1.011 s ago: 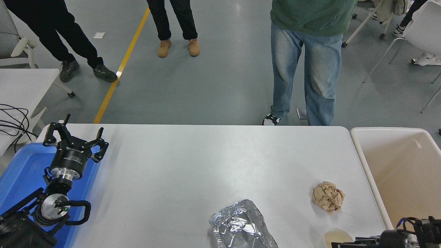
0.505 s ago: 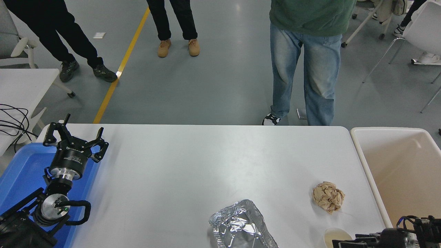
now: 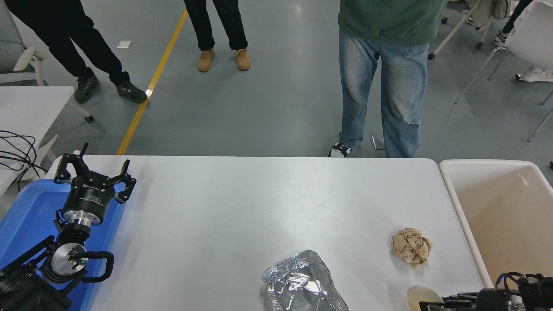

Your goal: Clean the table surface

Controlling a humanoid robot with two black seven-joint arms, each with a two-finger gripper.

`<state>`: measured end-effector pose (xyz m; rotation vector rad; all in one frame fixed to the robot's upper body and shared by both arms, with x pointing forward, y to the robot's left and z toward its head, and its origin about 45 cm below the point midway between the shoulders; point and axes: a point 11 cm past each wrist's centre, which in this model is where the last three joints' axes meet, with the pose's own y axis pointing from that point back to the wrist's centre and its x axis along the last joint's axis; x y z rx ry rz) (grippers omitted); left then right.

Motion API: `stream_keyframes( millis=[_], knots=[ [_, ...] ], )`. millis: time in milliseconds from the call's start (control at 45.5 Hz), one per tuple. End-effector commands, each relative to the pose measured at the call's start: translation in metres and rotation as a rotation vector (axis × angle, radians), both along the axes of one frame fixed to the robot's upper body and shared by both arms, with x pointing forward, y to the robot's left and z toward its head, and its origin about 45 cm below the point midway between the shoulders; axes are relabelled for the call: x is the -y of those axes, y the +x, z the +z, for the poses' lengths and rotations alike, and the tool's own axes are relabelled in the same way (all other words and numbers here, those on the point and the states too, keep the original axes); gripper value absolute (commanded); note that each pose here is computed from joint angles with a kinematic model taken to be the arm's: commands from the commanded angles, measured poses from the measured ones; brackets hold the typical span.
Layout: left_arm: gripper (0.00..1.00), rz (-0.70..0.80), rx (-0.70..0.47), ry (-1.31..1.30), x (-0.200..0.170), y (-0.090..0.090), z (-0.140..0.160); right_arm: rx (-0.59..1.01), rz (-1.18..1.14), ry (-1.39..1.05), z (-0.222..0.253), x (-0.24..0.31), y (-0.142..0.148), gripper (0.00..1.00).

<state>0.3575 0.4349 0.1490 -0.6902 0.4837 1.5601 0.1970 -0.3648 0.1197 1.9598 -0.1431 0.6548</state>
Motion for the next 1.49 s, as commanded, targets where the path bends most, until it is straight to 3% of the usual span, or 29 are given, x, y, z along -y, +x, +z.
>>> stream_keyframes(
  millis=[0, 374, 747, 1033, 1473],
  knots=[
    [0.99, 0.000, 0.000, 0.000, 0.000, 0.000, 0.000, 0.009, 0.003, 0.001, 0.004, 0.001, 0.004, 0.00],
    [0.99, 0.000, 0.000, 0.000, 0.000, 0.000, 0.000, 0.048, 0.008, -0.017, 0.017, 0.007, 0.016, 0.00],
    [0.99, 0.000, 0.000, 0.000, 0.000, 0.000, 0.000, 0.214, 0.023, -0.130, 0.087, 0.042, 0.056, 0.00],
    [0.99, 0.000, 0.000, 0.000, 0.000, 0.000, 0.000, 0.263, 0.016, -0.143, 0.126, 0.052, 0.071, 0.00],
    [0.99, 0.000, 0.000, 0.001, -0.001, 0.000, 0.000, 0.322, -0.069, -0.068, 0.223, 0.053, 0.105, 0.00]
  ],
)
